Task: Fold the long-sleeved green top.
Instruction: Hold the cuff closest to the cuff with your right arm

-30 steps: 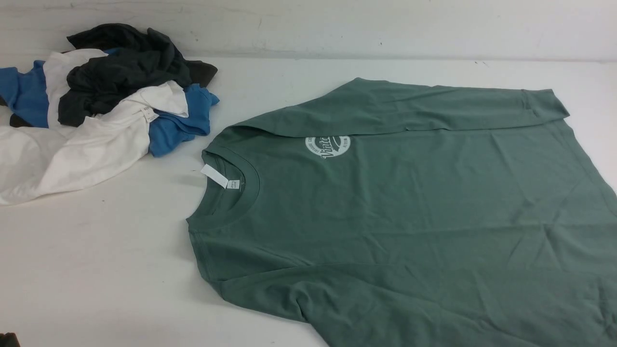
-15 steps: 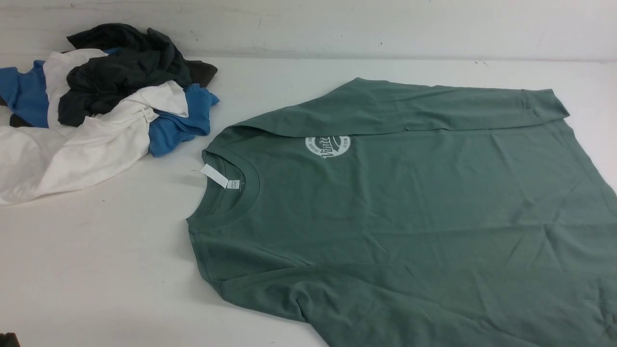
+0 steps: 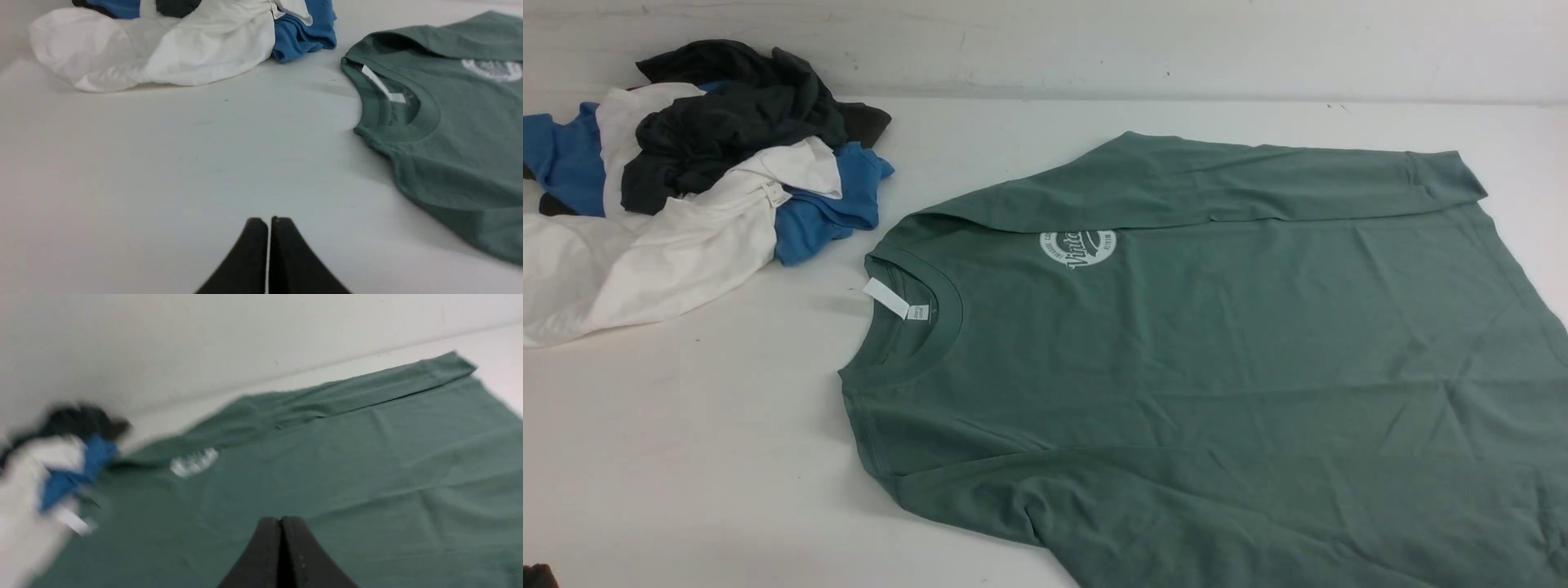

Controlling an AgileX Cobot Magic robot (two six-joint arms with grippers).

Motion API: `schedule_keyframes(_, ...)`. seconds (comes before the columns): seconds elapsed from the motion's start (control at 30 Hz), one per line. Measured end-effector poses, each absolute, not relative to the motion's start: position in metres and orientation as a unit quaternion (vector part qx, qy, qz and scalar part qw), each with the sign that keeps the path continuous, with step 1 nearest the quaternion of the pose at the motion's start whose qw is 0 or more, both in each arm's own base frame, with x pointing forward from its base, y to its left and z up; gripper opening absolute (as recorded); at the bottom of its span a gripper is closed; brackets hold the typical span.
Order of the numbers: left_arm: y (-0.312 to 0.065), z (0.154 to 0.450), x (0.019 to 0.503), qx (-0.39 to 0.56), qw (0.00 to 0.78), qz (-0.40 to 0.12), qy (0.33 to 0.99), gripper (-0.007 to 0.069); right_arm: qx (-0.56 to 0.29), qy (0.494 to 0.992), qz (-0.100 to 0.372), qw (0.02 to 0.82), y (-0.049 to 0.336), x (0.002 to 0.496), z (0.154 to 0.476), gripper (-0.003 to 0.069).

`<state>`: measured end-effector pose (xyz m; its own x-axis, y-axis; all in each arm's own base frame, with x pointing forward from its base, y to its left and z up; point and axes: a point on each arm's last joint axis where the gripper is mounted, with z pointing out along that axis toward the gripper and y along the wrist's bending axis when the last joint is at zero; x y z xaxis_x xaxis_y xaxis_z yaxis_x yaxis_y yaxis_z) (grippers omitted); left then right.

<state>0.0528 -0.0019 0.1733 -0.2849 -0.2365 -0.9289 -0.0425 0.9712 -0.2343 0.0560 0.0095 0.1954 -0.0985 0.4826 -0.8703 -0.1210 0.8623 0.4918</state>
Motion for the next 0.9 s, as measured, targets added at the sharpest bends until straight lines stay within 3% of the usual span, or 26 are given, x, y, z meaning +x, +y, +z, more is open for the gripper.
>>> schedule_keyframes(0.13,-0.014,0.175,0.052,-0.257,0.535,-0.285,0.753,-0.0001,0.245,0.66,0.35,0.618,0.01,0.056,0.199,-0.0015)
schedule_keyframes(0.17,-0.016,0.175,0.052,-0.295,0.512,-0.332,0.736,-0.0001,0.259,0.653,0.365,0.611,0.01,0.056,0.199,-0.0015)
schedule_keyframes(0.2,-0.017,0.175,0.052,-0.304,0.506,-0.342,0.731,-0.0001,0.261,0.652,0.367,0.609,0.01,0.056,0.199,-0.0015)
schedule_keyframes(0.23,-0.021,0.178,0.052,-0.35,0.472,-0.404,0.701,-0.0001,0.274,0.645,0.38,0.603,0.01,0.056,0.199,-0.0015)
schedule_keyframes(0.3,-0.023,0.18,0.052,-0.376,0.45,-0.441,0.679,-0.0001,0.276,0.645,0.383,0.602,0.01,0.056,0.199,-0.0015)
schedule_keyframes(0.53,-0.021,0.187,0.054,-0.411,0.453,-0.484,0.625,-0.0001,0.265,0.645,0.375,0.611,0.01,0.055,0.203,-0.0015)
schedule_keyframes(0.67,-0.015,0.211,0.053,-0.401,0.503,-0.496,0.583,-0.0001,0.197,0.606,0.348,0.688,0.008,0.045,0.255,-0.0015)
schedule_keyframes(0.77,-0.011,0.267,0.041,-0.311,0.614,-0.464,0.558,-0.0001,0.098,0.599,0.269,0.748,0.009,0.031,0.322,-0.0015)
schedule_keyframes(0.83,-0.011,0.29,0.038,-0.273,0.649,-0.438,0.56,-0.0001,0.054,0.633,0.222,0.74,0.011,0.033,0.344,-0.0013)
schedule_keyframes(0.9,-0.014,0.311,0.041,-0.231,0.667,-0.402,0.583,-0.0001,0.008,0.707,0.158,0.69,0.014,0.048,0.361,-0.0014)
